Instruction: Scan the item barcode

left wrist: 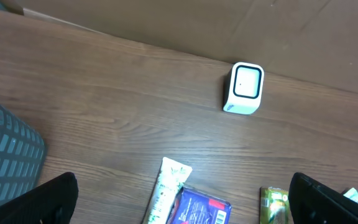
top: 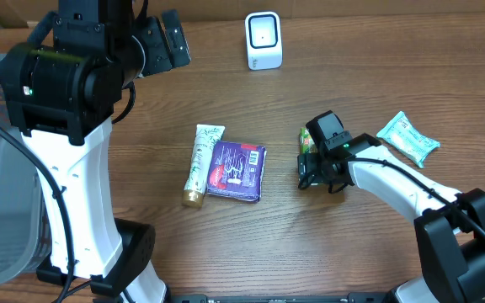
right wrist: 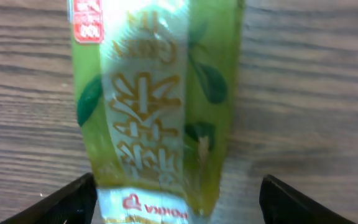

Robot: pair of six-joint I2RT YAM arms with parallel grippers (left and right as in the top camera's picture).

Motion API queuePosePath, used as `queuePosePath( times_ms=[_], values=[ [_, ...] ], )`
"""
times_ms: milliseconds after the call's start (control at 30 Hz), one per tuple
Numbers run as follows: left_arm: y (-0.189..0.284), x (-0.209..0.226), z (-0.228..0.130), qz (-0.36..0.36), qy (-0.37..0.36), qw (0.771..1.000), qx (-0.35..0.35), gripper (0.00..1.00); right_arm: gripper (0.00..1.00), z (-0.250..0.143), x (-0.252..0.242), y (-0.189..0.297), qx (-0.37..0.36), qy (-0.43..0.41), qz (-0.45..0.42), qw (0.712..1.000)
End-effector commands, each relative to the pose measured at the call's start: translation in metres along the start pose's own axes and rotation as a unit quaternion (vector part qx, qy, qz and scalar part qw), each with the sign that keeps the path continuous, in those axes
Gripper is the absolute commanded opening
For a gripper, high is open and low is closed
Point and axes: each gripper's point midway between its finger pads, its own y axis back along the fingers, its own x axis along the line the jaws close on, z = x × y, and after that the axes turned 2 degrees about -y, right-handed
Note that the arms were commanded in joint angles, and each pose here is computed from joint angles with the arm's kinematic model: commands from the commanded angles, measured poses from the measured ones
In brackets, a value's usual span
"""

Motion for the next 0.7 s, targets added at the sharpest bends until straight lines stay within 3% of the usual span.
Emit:
queuePosePath(
  times_ms=[0, 267, 533, 667],
  values=[
    [-0.003, 0.003, 0.001, 0.009, 0.004, 1.000, 0.001, 1.00, 0.84, 0.000, 0.005, -0.004, -0.003, 0.023, 0.013, 1.000],
    [-0.003, 0.003, 0.001, 0.009, 0.004, 1.000, 0.001, 1.00, 0.84, 0.022, 0.015, -0.003, -0.048, 0.036, 0.030, 0.998],
    [-0.003, 0.003, 0.001, 0.009, 0.004, 1.000, 0.001, 1.00, 0.83, 0.008, 0.009, -0.024, -0.012, 0.056, 0.015, 0.998],
    [-0.003, 0.003, 0.001, 0.009, 0.004, 1.000, 0.001, 1.00, 0.70, 0.006, 0.006, -0.027, -0.006, 0.055, 0.010, 0.998]
  ],
)
